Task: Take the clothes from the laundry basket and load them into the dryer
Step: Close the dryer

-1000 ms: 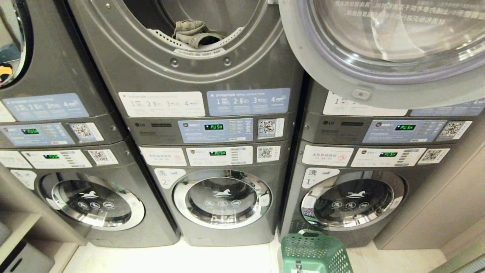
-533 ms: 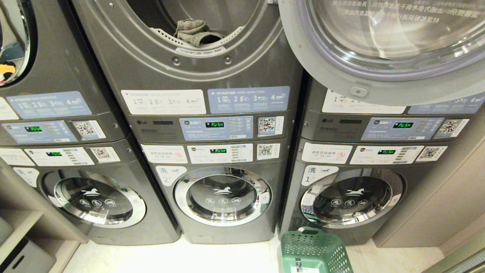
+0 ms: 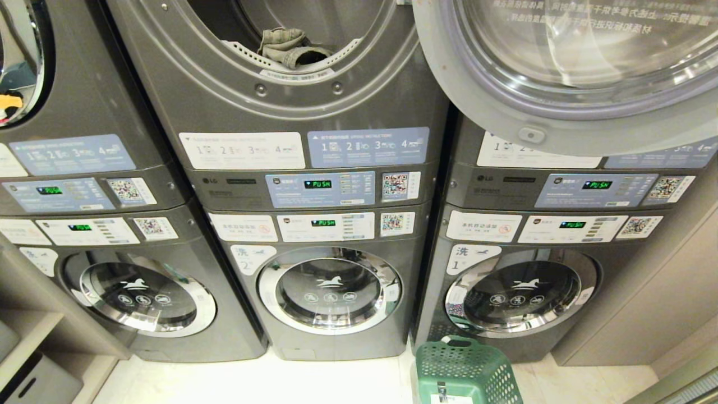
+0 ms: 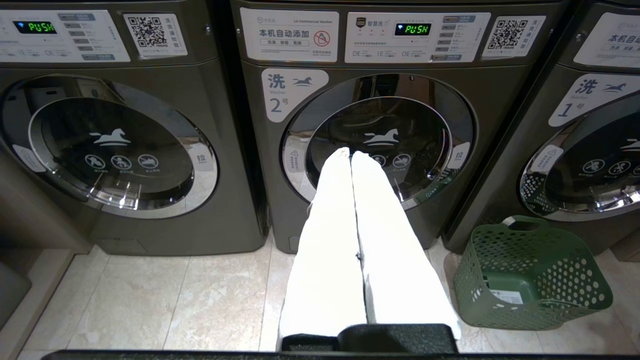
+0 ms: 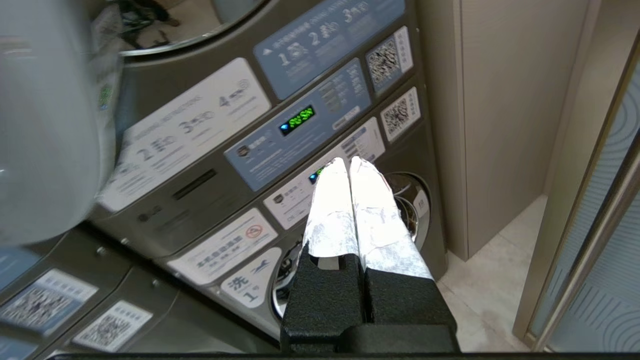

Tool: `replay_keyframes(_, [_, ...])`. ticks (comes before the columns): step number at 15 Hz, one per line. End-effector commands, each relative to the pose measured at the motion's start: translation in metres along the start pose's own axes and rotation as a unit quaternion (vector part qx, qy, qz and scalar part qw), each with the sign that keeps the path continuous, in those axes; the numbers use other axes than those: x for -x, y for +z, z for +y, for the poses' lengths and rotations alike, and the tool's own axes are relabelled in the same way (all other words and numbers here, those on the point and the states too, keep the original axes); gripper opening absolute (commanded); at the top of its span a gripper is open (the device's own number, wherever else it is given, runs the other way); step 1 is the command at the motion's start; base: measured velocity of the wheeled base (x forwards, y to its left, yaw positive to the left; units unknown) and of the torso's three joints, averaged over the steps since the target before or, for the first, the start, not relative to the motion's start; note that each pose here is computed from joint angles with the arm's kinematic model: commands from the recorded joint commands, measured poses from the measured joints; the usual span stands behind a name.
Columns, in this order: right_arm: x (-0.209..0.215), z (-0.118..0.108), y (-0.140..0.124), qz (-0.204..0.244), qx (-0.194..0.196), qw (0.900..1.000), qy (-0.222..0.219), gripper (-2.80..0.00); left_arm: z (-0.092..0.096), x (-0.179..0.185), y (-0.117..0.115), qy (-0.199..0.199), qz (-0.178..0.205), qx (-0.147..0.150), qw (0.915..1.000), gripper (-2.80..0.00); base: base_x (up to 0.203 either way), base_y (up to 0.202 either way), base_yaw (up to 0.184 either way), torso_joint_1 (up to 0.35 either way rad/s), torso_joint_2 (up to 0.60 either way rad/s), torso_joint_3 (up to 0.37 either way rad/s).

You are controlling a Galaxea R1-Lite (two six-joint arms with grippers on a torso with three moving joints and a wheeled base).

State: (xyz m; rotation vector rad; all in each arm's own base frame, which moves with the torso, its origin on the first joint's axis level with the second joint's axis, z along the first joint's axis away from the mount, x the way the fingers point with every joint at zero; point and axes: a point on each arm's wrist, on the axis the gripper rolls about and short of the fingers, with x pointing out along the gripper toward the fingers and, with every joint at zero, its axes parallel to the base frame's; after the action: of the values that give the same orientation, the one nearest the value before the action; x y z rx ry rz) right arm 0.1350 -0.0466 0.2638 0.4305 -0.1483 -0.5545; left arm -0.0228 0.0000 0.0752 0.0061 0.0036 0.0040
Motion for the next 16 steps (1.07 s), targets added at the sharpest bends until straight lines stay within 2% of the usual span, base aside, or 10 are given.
replay_keyframes(1, [-0.028,-0.011,-0.006,0.001,-0.003,1.0,-0.02,-2.8,0.0,0.0,0.0,0.0,0.0,0.0,1.0,-2.8,0.0,0.0,0.0,0.0,0.0,0.0])
replay_keyframes(5, [-0.037,-0.009,0.013,-0.025,-0.014,0.998,0.054,-2.8,0.0,0.0,0.0,0.0,0.0,0.0,1.0,-2.8,0.0,0.0,0.0,0.0,0.0,0.0])
replay_keyframes(8, [-0.042,-0.003,0.023,-0.067,-0.015,0.992,0.11,-2.8,0.0,0.0,0.0,0.0,0.0,0.0,1.0,-2.8,0.0,0.0,0.0,0.0,0.0,0.0])
replay_keyframes(12, [-0.065,-0.004,0.031,-0.1,-0.007,0.988,0.114,-2.8,0.0,0.0,0.0,0.0,0.0,0.0,1.0,-2.8,0.0,0.0,0.0,0.0,0.0,0.0])
replay_keyframes(16, [-0.064,-0.001,0.037,-0.113,-0.01,0.985,0.133,-2.8,0.0,0.0,0.0,0.0,0.0,0.0,1.0,-2.8,0.0,0.0,0.0,0.0,0.0,0.0])
